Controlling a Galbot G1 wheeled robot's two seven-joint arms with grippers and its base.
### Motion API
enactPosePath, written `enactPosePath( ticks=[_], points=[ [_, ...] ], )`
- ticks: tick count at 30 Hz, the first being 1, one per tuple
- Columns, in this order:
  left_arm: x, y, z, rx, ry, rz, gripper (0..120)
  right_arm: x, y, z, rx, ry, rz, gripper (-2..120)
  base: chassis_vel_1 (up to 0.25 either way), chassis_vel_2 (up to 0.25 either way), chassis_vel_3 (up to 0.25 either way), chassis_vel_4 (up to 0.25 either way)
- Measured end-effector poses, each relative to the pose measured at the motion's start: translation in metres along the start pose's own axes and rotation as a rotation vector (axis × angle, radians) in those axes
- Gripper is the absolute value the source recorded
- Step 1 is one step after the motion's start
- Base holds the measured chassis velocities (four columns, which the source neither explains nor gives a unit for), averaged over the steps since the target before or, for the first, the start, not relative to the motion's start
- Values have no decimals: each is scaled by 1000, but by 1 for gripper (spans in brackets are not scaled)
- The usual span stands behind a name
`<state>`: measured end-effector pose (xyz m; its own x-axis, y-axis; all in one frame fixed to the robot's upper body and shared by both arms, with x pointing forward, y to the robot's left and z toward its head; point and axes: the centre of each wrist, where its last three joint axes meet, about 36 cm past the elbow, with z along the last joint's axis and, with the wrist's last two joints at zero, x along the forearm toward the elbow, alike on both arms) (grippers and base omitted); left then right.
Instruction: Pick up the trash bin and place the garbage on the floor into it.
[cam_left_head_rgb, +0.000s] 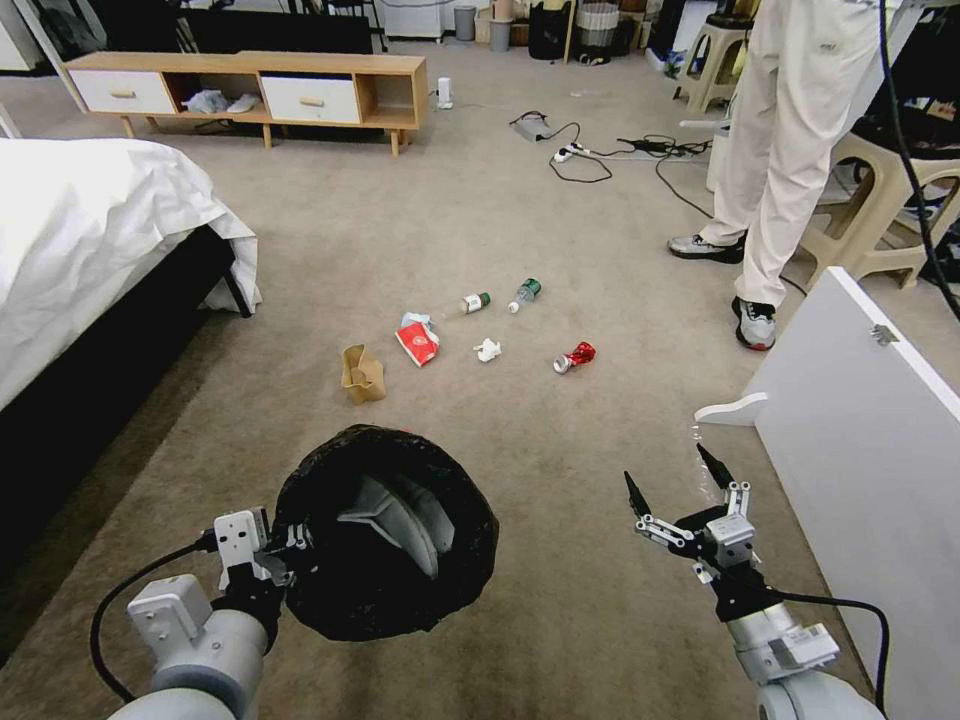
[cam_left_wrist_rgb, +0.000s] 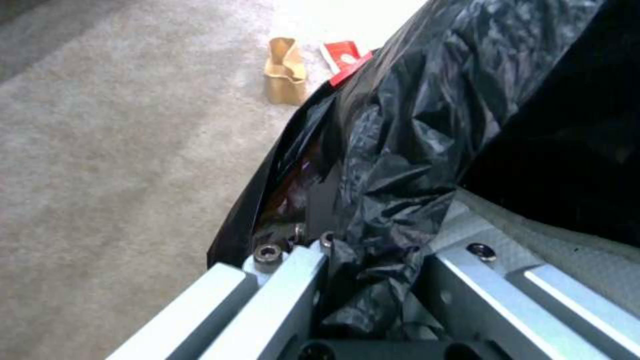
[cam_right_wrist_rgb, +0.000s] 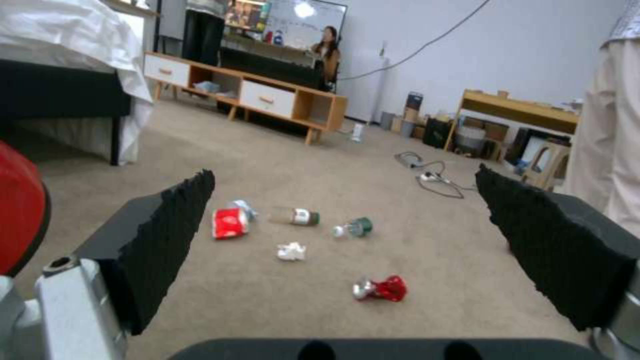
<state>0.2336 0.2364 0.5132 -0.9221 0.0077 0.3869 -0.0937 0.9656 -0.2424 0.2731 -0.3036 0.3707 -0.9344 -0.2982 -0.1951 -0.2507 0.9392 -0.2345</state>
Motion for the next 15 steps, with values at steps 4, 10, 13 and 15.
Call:
enactPosePath(
  ticks=[4, 10, 13, 15],
  points=[
    [0, 0, 0, 0, -1, 0, 0, 0, 1, 2, -5, 1, 2, 100, 197, 185, -183, -195],
    [-2, 1, 1, 0, -2, -3, 0, 1, 1, 3, -4, -3, 8, 100, 237, 242, -239, -239],
    [-3, 1, 1, 0, -3, -4, 0, 1, 1, 4, -7, -3, 11, 100, 225, 238, -226, -222],
    [-4, 2, 1, 0, -2, -5, 0, 2, 0, 5, -7, -3, 12, 100, 140, 110, -121, -138]
  ],
)
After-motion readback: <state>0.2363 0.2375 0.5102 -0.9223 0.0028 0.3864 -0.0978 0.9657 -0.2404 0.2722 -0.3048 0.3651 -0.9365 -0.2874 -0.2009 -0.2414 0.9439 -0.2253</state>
